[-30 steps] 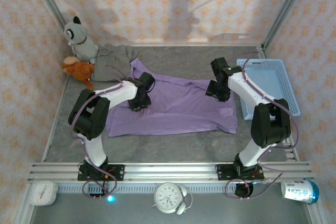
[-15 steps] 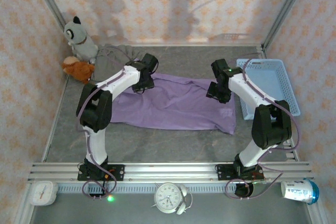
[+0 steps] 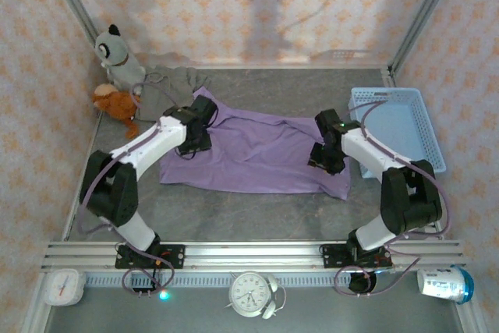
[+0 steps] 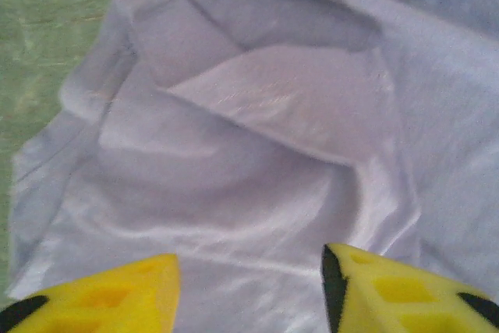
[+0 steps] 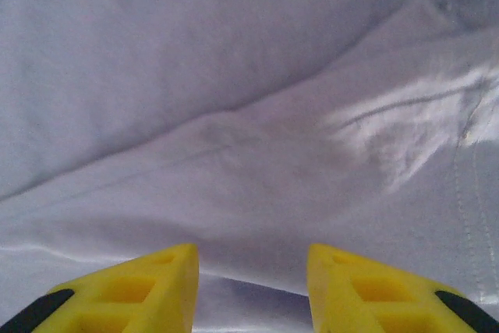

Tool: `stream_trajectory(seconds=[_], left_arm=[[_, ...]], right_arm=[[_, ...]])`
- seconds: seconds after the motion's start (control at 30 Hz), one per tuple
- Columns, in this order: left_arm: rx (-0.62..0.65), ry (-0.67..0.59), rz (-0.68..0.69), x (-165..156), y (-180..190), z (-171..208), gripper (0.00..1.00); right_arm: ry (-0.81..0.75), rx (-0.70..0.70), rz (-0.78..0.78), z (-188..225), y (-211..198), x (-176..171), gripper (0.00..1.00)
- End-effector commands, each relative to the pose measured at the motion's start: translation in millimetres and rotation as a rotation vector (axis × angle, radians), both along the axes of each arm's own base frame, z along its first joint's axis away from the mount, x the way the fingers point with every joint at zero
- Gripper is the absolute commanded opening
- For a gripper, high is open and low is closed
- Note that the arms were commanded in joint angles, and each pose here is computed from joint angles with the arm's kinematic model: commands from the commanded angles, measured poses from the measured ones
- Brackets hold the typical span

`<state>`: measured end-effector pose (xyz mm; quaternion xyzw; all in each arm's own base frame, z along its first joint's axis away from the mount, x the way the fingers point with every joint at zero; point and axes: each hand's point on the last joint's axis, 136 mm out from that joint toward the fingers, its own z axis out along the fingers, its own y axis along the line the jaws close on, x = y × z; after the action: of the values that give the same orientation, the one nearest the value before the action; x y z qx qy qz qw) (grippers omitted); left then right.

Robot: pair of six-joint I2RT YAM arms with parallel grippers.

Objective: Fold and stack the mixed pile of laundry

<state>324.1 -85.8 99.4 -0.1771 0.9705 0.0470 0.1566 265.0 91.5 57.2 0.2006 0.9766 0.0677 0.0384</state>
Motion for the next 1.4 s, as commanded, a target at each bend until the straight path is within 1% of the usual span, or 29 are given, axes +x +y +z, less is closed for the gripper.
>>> stream_trajectory(seconds=[0.0,0.07,0.13,0.23,0.37,0.47,0.6,0.7,0.77,0.83,0.9,0.97,1.03,1.13,1.2,1.27,1.3,1.37], left_arm=[[0.03,0.003,0.057,-13,16,-21,0.29],[0.04,0.009,0.086,-16,21,-36,0.24],[0.046,0.024,0.113,-15,26,-51,0.22],[0.094,0.04,0.156,-16,38,-69,0.18],[0.132,0.072,0.189,-29,47,-81,0.18],[0.132,0.108,0.204,-51,53,-87,0.18],[0.087,0.174,0.247,-93,54,-97,0.18],[0.076,0.225,0.275,-126,56,-100,0.19],[0.07,0.233,0.303,-142,59,-99,0.19],[0.061,0.217,0.332,-152,63,-97,0.23],[0.1,0.183,0.337,-150,72,-86,0.29],[0.136,0.159,0.329,-141,80,-72,0.34],[0.124,0.129,0.313,-123,80,-56,0.43],[0.07,0.046,0.255,-86,68,-29,0.54],[0.042,0.012,0.226,-67,59,-16,0.55],[0.027,-0.003,0.206,-53,53,-11,0.54],[0.017,-0.002,0.198,-47,49,-12,0.5],[0.003,0.018,0.193,-42,44,-20,0.39]], right_arm=[[-0.005,-0.003,-0.022,-7,0,1,0.4],[0.003,-0.032,-0.03,-13,-5,1,0.39],[0.006,-0.051,-0.04,-17,-9,2,0.38],[0.016,-0.078,-0.049,-24,-13,1,0.38],[0.043,-0.102,-0.048,-33,-18,-6,0.37],[0.064,-0.116,-0.046,-39,-22,-14,0.37],[0.09,-0.125,-0.041,-44,-25,-24,0.37],[0.106,-0.128,-0.037,-44,-27,-32,0.37],[0.11,-0.124,-0.038,-42,-27,-37,0.38],[0.108,-0.103,-0.042,-39,-25,-41,0.38],[0.104,-0.07,-0.041,-34,-20,-43,0.39],[0.09,-0.036,-0.032,-27,-14,-41,0.39],[0.066,-0.019,-0.016,-17,-10,-35,0.4],[0.024,-0.017,0.012,2,-8,-20,0.42],[0.003,-0.016,0.024,12,-5,-9,0.43],[-0.019,-0.013,0.025,18,-3,1,0.43],[-0.026,-0.009,0.022,20,-2,6,0.43],[-0.037,0.004,0.015,22,2,12,0.43]])
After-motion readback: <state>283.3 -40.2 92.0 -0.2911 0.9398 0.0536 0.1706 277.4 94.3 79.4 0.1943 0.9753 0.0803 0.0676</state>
